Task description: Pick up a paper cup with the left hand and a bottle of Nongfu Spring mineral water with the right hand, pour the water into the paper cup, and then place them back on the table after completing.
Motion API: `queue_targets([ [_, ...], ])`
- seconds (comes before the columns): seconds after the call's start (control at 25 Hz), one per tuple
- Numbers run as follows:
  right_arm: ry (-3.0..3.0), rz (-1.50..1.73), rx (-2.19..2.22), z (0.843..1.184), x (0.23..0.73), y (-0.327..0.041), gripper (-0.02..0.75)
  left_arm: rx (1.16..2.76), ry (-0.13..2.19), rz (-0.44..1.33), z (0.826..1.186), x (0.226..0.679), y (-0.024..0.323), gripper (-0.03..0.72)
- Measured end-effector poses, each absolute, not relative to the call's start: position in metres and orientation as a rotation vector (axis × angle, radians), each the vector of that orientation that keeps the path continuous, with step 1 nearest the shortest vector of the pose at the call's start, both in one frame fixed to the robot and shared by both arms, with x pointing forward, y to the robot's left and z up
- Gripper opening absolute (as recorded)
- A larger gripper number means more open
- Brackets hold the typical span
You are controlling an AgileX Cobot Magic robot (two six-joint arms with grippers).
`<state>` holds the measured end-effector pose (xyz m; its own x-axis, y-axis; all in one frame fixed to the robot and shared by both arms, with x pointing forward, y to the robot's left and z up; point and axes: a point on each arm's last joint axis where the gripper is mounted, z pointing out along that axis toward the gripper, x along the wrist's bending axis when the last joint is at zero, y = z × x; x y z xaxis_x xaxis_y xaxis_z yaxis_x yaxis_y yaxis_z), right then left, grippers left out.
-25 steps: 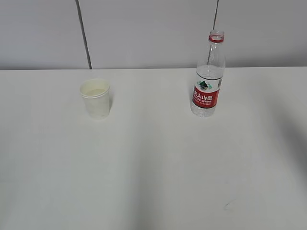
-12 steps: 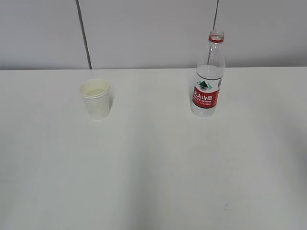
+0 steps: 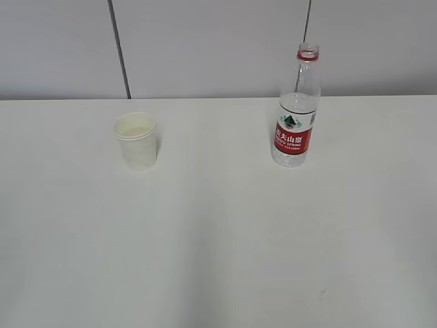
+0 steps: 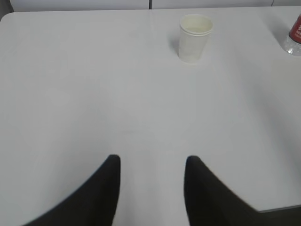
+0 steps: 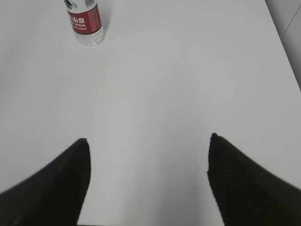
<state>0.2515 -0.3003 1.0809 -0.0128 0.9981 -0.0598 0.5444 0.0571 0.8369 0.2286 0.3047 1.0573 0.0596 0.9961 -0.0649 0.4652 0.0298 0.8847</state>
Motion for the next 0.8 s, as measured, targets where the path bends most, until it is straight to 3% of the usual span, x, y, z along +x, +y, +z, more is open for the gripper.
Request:
queue_targets([
  [0.2,1.627,0.844,1.486,1.057,0.234,-0.3,0.573,1.547,1.516,0.849,1.057,0.229,0.305,0.29],
  [0.8,1.649,0.824,1.493,1.045,0.228,-0.3,0.573,1.547,1.516,0.849,1.057,0.229,0.305,0.29],
])
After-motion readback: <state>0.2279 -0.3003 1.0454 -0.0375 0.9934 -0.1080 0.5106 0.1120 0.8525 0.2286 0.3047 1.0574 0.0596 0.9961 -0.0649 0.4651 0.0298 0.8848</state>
